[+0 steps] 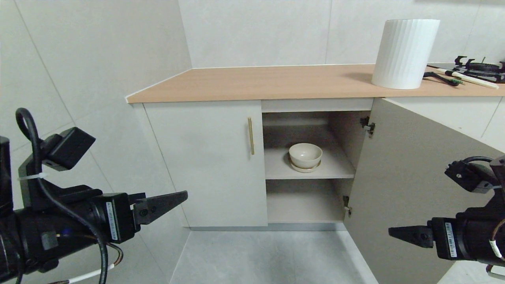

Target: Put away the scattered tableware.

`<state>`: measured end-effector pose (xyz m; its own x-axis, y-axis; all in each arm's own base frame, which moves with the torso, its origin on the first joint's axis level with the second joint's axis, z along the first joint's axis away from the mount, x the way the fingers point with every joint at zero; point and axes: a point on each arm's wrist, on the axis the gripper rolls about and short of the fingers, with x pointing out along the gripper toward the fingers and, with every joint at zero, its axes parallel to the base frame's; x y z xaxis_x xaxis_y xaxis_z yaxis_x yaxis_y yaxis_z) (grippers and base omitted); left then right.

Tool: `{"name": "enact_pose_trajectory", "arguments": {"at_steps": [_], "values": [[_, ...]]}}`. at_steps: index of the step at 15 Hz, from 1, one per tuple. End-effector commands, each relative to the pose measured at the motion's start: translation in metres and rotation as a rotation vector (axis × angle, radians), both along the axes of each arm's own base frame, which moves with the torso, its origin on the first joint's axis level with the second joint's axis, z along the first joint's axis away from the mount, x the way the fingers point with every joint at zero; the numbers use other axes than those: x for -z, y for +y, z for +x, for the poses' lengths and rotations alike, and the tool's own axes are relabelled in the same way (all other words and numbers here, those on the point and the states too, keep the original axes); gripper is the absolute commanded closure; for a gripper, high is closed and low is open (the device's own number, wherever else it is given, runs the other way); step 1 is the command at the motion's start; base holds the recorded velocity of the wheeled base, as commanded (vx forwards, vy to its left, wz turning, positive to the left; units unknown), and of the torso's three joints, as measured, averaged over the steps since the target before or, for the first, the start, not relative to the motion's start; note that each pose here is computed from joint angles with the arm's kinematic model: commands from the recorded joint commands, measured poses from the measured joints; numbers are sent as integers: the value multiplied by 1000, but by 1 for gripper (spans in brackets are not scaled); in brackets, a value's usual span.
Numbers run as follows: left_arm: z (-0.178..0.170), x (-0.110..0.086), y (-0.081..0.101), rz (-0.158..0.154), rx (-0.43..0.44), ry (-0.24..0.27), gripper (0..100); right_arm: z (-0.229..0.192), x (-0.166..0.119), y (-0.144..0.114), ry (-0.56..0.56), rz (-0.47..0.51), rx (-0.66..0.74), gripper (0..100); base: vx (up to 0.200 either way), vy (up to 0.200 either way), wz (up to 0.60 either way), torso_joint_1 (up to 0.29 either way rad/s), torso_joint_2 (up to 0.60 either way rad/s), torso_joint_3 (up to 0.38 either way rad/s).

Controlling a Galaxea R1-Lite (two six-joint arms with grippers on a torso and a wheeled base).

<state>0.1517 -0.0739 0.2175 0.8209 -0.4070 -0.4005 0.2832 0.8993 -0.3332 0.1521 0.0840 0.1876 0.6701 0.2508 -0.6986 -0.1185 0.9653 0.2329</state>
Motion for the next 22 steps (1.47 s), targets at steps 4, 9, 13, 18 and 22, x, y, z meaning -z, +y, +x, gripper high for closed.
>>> {"name": "enact_pose_trajectory", "arguments": {"at_steps": [4,9,13,18,22], "values": [[2,1,-1,3,-1,8,0,-7,0,-6,98,-91,-25,0,0,-200,0,0,4,2],[2,1,-1,2,0,8,0,-17,-8,-21,242,-209,-9,0,0,-120,0,5,1,0],[2,2,-1,3,0,9,0,-11,-16,-51,216,-306,170,0,0,0,0,0,0,0],[3,3,-1,6,0,15,0,1,-24,-90,169,-340,348,0,0,0,0,0,0,0],[5,3,-2,6,0,18,0,35,-12,-101,106,-306,428,0,0,0,0,0,0,0]]}}
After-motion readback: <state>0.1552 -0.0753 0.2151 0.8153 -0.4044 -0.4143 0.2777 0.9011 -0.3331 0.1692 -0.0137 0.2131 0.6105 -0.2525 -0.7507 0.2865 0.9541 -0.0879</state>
